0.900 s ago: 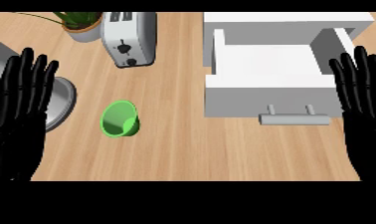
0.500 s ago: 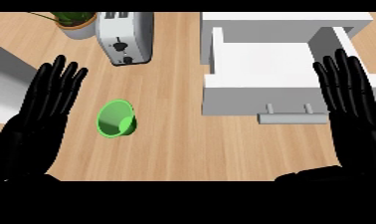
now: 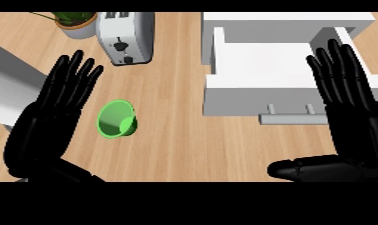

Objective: Pick up the cup, place it into the drawer and close the drawer

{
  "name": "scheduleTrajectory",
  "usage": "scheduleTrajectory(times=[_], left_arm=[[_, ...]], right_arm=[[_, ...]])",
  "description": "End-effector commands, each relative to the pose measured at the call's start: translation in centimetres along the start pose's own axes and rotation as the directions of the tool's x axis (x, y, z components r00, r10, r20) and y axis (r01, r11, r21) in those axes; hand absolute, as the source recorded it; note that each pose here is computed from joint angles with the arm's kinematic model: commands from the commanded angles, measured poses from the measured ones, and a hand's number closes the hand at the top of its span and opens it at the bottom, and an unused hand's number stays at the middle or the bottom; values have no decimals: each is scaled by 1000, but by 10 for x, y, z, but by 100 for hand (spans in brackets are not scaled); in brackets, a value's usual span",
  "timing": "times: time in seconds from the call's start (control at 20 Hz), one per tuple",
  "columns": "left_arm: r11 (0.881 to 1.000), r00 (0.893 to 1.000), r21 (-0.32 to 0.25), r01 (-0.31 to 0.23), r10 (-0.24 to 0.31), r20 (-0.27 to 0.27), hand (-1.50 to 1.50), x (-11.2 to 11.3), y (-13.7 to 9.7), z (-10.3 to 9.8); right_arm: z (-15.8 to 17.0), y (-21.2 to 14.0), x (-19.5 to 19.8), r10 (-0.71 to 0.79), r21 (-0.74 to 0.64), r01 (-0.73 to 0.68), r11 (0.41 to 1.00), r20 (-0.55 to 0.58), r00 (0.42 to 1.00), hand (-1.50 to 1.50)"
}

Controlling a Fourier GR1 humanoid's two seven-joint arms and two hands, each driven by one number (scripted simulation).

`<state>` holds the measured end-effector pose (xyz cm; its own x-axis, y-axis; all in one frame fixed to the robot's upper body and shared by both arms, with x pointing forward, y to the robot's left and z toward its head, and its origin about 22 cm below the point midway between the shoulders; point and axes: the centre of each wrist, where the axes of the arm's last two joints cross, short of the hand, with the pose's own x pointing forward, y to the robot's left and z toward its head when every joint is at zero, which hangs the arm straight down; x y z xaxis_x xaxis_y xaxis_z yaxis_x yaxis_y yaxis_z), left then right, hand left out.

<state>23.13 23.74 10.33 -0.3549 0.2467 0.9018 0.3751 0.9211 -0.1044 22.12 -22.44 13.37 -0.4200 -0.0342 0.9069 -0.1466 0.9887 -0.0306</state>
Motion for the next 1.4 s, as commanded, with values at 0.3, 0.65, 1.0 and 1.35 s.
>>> scheduleTrajectory(times=[0.3,0.65,1.0,1.35], left_arm=[[1000,999,12,-4,4,-33,-150,-14,3,5],[999,999,45,1,1,-53,-150,-21,-20,1],[998,991,59,31,-23,-131,-150,-40,9,23],[990,981,123,65,-41,-187,-150,-61,27,29]], right_arm=[[20,-6,-21,-19,-1,19,1000,6,1000,-150],[-5,-2,-3,-1,0,1,1000,14,1000,-150],[-3,-7,-5,6,-6,-6,1000,9,1000,-150],[-12,-11,13,-6,-4,7,1000,5,1000,-150]])
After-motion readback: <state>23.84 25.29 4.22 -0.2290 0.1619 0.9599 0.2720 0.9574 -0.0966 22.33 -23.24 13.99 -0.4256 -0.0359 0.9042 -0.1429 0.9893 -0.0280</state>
